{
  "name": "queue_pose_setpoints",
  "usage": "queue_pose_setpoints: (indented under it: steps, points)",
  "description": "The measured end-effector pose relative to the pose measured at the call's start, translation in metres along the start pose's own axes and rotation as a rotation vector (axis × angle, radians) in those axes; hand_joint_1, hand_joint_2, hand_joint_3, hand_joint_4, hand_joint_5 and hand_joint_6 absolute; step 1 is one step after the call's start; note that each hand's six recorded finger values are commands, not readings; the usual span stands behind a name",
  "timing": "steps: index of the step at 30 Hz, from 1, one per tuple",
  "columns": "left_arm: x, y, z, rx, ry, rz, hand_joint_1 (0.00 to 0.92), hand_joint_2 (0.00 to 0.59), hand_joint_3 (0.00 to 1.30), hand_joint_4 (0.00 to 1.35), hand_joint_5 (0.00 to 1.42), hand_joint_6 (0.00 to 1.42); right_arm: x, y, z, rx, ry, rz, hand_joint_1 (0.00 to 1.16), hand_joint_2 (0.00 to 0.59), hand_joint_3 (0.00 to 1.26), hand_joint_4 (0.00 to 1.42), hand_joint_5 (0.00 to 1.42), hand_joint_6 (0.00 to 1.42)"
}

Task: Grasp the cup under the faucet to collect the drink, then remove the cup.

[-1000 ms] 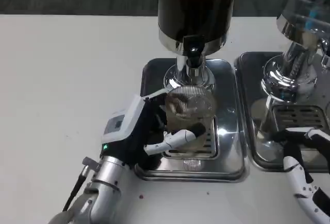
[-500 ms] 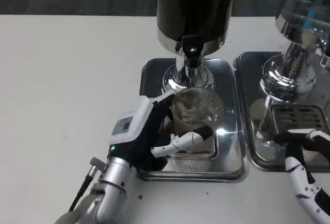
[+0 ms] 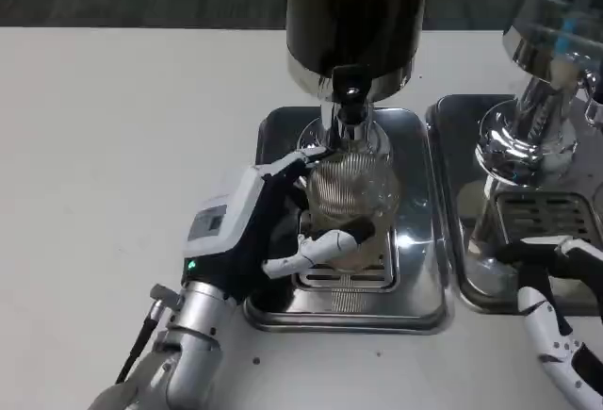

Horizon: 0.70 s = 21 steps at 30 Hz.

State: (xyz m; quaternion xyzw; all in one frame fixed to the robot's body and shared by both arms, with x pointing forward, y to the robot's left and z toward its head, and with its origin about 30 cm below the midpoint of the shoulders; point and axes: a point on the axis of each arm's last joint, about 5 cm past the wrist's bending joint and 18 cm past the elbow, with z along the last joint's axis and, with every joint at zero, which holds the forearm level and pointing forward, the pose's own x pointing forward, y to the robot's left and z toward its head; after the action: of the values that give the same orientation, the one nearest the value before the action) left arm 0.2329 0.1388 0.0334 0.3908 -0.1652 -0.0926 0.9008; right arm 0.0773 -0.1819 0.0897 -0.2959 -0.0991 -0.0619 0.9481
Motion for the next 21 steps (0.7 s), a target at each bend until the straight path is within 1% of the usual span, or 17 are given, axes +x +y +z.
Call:
queue_pose_setpoints:
  steps: [3,9,13,17,18,21]
  points:
    - [-0.002,0.001,-0.0009,0.002,0.001,0.003,0.116,0.077,0.36,0.43,0.58,0.31,0.0,0.0005,-0.001,0.001,0.006,0.002,0.33,0.478,0.58,0.46,0.42,0.38]
    - [-0.004,0.008,0.0,-0.002,-0.037,0.036,0.097,0.071,0.36,0.43,0.58,0.31,0.0,0.0008,-0.0016,0.003,0.008,0.002,0.32,0.485,0.58,0.46,0.42,0.4]
    - [-0.012,0.014,0.0003,-0.015,-0.061,0.052,0.091,0.063,0.36,0.42,0.57,0.31,0.001,0.0011,-0.002,0.007,0.007,0.0,0.32,0.486,0.58,0.46,0.42,0.4]
    - [-0.018,0.02,-0.001,-0.02,-0.058,0.063,0.074,0.055,0.37,0.42,0.56,0.32,0.003,0.0016,-0.0026,0.011,0.002,-0.002,0.31,0.486,0.58,0.46,0.42,0.4]
    - [-0.02,0.021,-0.0012,-0.022,-0.057,0.07,0.073,0.054,0.37,0.43,0.56,0.33,0.004,0.0019,-0.0028,0.012,0.001,-0.002,0.31,0.486,0.58,0.46,0.42,0.4]
    - [-0.027,0.034,-0.0047,-0.016,-0.047,0.105,0.072,0.053,0.38,0.45,0.57,0.35,0.005,0.0025,-0.0038,0.014,0.002,-0.001,0.31,0.486,0.58,0.46,0.42,0.39]
